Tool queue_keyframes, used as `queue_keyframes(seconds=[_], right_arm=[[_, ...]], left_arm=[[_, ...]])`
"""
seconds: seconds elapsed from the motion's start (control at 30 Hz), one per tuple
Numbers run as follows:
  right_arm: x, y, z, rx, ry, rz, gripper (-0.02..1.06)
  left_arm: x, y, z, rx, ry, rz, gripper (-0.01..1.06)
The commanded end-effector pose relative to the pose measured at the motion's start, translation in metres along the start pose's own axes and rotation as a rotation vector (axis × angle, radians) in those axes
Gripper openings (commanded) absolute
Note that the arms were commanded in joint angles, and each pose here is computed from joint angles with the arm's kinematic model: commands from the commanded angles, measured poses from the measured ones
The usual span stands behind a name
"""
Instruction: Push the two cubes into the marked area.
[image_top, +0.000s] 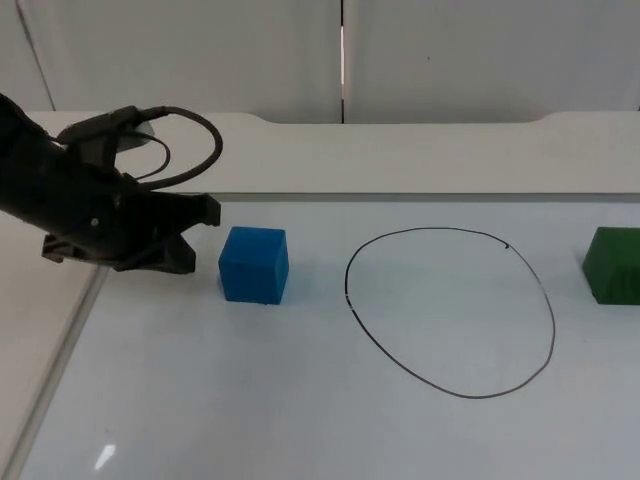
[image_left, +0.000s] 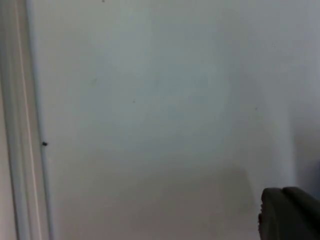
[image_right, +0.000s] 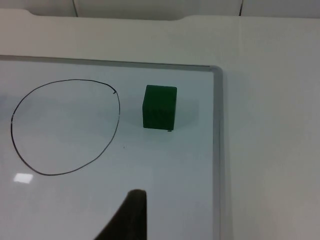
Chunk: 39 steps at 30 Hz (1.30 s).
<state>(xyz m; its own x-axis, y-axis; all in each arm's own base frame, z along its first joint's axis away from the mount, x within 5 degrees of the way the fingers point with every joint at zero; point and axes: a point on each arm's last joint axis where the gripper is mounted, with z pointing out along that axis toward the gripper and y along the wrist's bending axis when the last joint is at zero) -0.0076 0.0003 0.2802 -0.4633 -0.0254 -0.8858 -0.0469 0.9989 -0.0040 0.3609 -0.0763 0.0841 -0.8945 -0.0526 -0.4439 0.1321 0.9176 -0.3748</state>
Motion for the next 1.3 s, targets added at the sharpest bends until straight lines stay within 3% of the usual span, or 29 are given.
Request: queue_keyframes(seconds=[0.0, 0.23, 0.47, 1.0, 1.27], right_arm=[[0.000, 0.000, 0.000, 0.006, -0.007, -0.002, 1.05], [0.000, 0.000, 0.000, 0.001, -0.007, -0.011, 1.05], [0.000, 0.000, 0.000, 0.001, -0.007, -0.011, 1.05], [0.000, 0.000, 0.000, 0.001, -0.007, -0.011, 1.05], [0.000, 0.000, 0.000, 0.001, -0.007, -0.011, 1.05]], left_arm=[[-0.002, -0.004, 0.000, 0.016, -0.005, -0.002, 0.00], [0.001, -0.020, 0.006, 0.025, 0.006, 0.042, 0.00], [0.004, -0.031, 0.011, -0.036, -0.010, 0.094, 0.00], [0.010, -0.042, 0.014, 0.047, 0.029, 0.032, 0.00], [0.015, -0.054, 0.017, 0.063, 0.043, 0.062, 0.00]])
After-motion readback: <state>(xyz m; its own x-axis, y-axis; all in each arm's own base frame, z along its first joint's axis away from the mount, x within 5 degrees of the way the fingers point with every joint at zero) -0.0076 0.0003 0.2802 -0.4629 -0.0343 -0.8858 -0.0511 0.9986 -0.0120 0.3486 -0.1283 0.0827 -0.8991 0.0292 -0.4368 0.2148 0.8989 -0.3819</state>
